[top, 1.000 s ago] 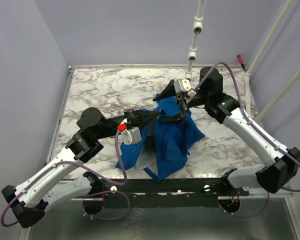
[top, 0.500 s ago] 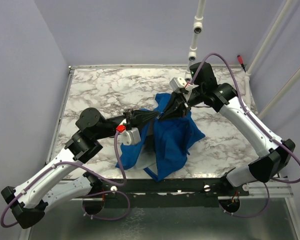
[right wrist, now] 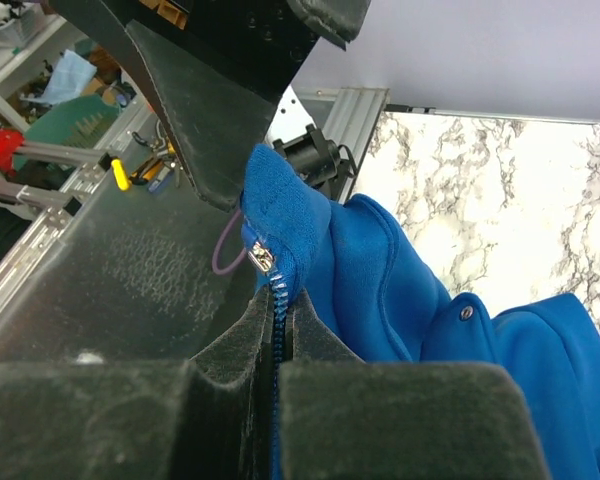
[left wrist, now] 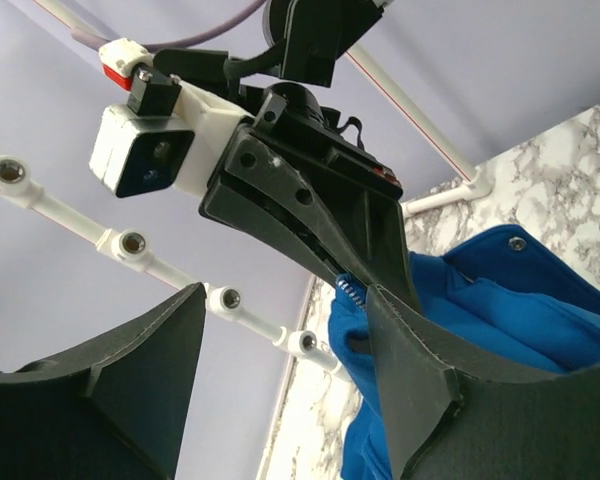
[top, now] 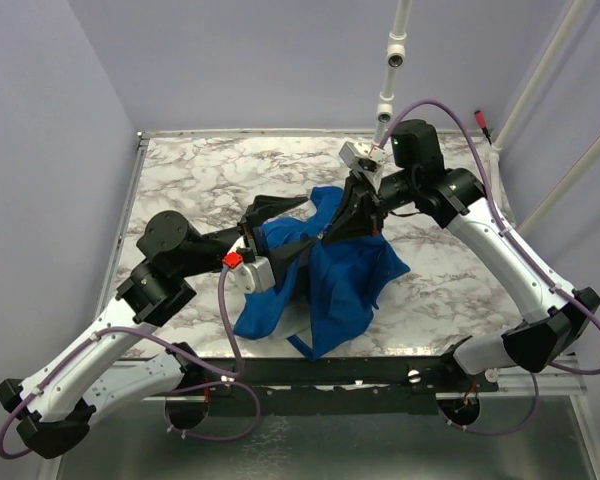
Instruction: Zip up the jacket
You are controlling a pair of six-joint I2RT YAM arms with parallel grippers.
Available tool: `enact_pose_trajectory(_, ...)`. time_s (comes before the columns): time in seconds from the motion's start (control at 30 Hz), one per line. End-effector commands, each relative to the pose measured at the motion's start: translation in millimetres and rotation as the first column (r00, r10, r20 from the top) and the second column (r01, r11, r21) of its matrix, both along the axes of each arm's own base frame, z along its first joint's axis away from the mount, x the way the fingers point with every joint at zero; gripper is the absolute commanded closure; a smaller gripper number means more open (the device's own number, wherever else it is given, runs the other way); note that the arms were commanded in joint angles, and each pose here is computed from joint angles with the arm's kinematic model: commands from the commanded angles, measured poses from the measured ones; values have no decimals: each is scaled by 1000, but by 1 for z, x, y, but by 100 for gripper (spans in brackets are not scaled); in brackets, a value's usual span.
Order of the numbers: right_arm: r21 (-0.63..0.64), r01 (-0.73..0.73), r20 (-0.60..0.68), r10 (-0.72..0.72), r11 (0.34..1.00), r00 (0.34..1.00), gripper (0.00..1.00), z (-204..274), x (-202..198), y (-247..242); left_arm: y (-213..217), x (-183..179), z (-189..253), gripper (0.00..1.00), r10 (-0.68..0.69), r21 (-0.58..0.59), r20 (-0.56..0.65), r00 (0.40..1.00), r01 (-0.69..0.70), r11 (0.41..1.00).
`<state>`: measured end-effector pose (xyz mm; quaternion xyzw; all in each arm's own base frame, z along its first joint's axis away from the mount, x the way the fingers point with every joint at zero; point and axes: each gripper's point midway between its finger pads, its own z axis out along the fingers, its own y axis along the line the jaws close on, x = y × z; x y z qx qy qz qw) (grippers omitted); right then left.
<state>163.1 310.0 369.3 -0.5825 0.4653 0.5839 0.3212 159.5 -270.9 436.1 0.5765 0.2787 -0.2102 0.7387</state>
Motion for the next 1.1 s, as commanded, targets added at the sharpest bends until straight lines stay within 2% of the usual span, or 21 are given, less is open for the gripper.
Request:
enact_pose_trajectory(0.0, 27, 6, 3, -6, 1000, 1000, 99, 21, -5, -3, 1, -8, -15, 33, -29, 76, -65, 997, 34, 997)
enact_pose_trajectory(0.2, 5, 34, -11, -34, 999, 999, 99, 20, 0, -1, -4, -13, -16, 33, -52, 103, -118, 992, 64, 993)
enact_pose_trajectory(0.33, -2, 54, -1, -54, 999, 999, 99, 21, 4, -1, -8, -16, -29, 35, -60, 166, -164, 985, 88, 982)
enact_pose_trajectory(0.63, -17, 76, 2, -76, 997, 997, 99, 21, 8, -2, 8, 7, -56, 37, 72, 342, -13, 997, -63, 938)
enact_pose_trajectory(0.7, -20, 78, 0, -78, 997, 997, 99, 20, 9, -2, 11, 15, -58, 41, 99, 359, 40, 994, -107, 927)
enact_pose_trajectory(0.9, -25, 77, -24, -77, 997, 997, 99, 17, 8, -2, 19, 33, -47, 52, 171, 351, 189, 967, -229, 908)
enact_pose_trajectory(1.07, -28, 88, -37, -89, 996, 995, 100, 15, 10, -1, 20, 36, -36, 52, 168, 314, 305, 937, -266, 911)
